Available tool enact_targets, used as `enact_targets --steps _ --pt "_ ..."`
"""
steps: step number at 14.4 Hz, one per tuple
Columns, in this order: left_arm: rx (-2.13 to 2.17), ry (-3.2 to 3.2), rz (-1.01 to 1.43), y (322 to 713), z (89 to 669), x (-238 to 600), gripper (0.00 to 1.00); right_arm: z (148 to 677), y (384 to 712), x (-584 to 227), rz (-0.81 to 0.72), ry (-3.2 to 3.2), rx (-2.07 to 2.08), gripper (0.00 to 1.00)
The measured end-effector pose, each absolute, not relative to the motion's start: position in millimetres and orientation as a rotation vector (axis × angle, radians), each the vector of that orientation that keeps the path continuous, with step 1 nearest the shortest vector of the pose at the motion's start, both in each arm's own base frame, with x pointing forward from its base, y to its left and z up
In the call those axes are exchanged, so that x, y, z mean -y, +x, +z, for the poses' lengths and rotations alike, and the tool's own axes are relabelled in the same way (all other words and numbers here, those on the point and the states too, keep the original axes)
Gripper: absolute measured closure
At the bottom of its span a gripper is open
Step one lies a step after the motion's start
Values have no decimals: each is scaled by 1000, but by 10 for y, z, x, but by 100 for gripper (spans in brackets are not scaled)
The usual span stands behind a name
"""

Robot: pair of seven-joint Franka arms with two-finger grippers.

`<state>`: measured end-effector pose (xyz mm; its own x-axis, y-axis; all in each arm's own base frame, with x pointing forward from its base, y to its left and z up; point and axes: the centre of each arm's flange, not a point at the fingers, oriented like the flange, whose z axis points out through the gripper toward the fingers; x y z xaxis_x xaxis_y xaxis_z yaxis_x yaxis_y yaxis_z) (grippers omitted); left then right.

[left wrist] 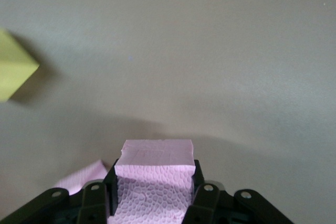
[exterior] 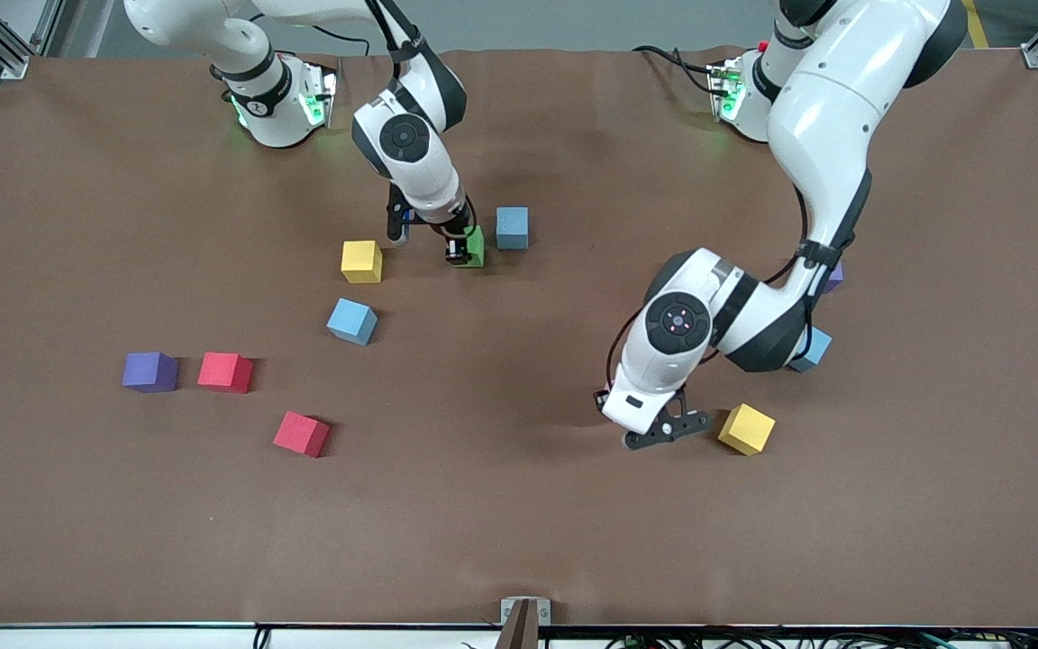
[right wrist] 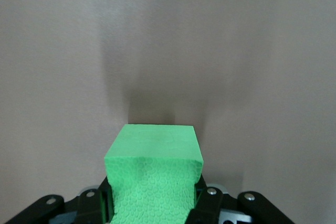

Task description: Arrange 11 blocks into digit 3

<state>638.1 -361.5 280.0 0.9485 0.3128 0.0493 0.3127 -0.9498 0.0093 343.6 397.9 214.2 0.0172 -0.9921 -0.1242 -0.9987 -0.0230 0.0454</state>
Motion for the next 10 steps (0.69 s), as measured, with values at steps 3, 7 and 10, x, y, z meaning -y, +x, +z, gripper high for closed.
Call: enact_targets --steps 3,7,10 --pt "-712 3085 53 6050 2870 3725 47 2130 3365 -4030 187 -2219 -2144 45" --pt "-1001 3025 64 5421 2888 3787 47 2113 3221 -4135 189 -2254 -2118 45" --pt "-1230 2946 68 4987 2798 3803 47 2092 3203 -4138 190 -2260 -2120 45"
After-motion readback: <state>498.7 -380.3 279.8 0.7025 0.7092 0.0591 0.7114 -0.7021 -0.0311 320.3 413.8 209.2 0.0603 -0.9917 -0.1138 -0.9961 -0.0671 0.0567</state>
